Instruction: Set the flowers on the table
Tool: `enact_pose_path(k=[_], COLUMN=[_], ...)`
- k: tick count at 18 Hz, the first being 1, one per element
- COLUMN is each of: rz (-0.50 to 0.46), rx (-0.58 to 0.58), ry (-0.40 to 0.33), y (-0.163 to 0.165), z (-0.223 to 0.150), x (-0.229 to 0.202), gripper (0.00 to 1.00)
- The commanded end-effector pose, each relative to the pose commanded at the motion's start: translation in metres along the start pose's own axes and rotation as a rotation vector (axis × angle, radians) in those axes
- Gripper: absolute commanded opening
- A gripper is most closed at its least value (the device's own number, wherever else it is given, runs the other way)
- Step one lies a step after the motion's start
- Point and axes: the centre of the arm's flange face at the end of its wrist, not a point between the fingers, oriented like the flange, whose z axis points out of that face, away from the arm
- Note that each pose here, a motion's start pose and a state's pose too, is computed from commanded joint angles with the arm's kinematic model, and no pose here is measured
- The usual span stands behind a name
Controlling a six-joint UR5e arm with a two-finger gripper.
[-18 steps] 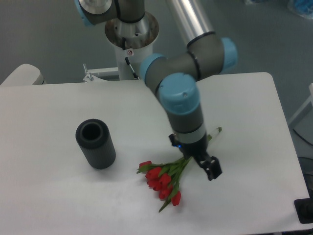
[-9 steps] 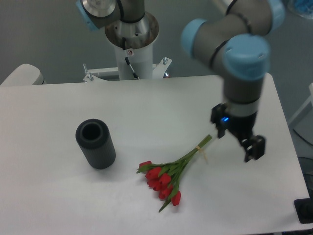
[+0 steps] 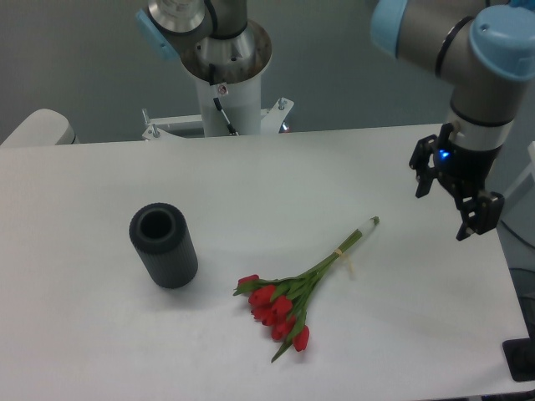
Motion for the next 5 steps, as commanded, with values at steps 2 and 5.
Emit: enact_pose_path(k=[2, 5], rz=[0.000, 0.000], rx=[0.000, 0.001], ry=[0.000, -0.003], y=[-0.0002, -0.0008], z=[-0.0003, -0.0025], x=[0.0005, 0.0009], gripper=[0.98, 0.98])
